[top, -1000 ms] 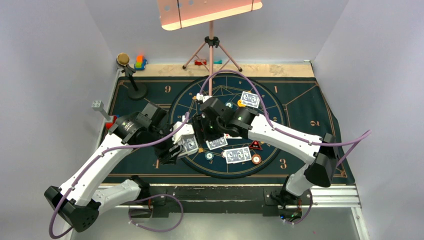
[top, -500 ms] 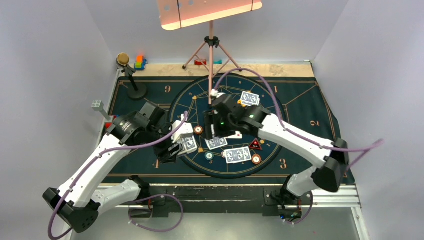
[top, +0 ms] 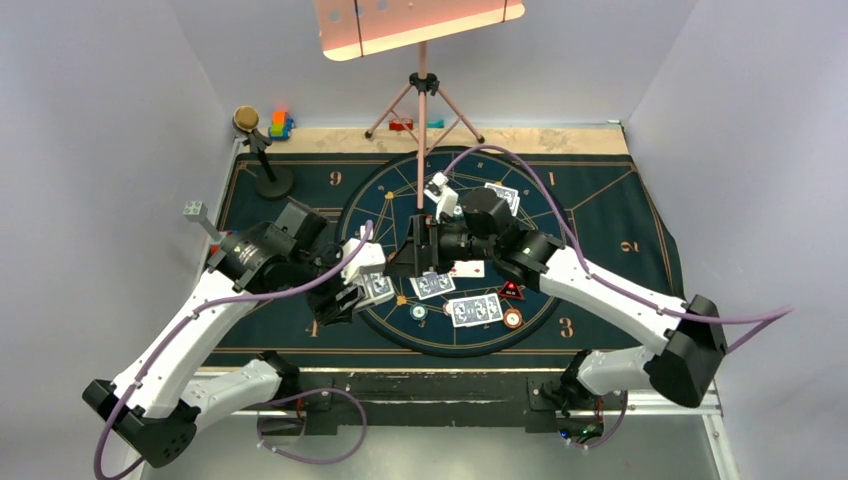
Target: Distribute texas hold em gaming equipment
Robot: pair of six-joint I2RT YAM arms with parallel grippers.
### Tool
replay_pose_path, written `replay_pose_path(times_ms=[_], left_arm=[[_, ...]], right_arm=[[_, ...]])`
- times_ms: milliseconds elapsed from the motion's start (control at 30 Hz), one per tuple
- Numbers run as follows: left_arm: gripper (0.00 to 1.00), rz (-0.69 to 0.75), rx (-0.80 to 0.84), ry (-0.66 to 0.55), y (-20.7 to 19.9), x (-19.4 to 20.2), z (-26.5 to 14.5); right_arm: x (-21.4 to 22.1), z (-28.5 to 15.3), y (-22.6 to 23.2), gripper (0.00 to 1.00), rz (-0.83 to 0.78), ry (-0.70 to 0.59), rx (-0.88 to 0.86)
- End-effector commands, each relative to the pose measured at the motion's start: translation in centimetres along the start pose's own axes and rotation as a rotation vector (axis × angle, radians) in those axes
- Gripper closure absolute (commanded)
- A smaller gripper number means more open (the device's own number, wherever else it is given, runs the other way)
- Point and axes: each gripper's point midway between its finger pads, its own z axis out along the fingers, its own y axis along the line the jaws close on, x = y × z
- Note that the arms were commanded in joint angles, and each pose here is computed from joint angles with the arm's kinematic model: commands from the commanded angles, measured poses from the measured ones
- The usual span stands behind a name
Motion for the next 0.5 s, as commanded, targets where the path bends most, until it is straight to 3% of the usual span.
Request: replay_pose_path(times_ms=[0, 267, 467], left_arm=[[0.89, 0.016, -0.021, -0.087, 0.0, -2.4, -1.4], [0.88, 0.014, -0.021, -0.080, 0.3, -2.5, -1.1], [0.86, 0.012, -0.029, -0.081, 0.6, -2.6, -0.9]], right_arm=[[-0.5, 0.6, 4.0, 0.13, -0.017, 0.005, -0.227], [0.4, 3.0, 5.3, 0.14, -0.010, 0.067, -0.297], [1.4, 4.3, 5.2, 0.30, 0.017, 0.122, -0.311]])
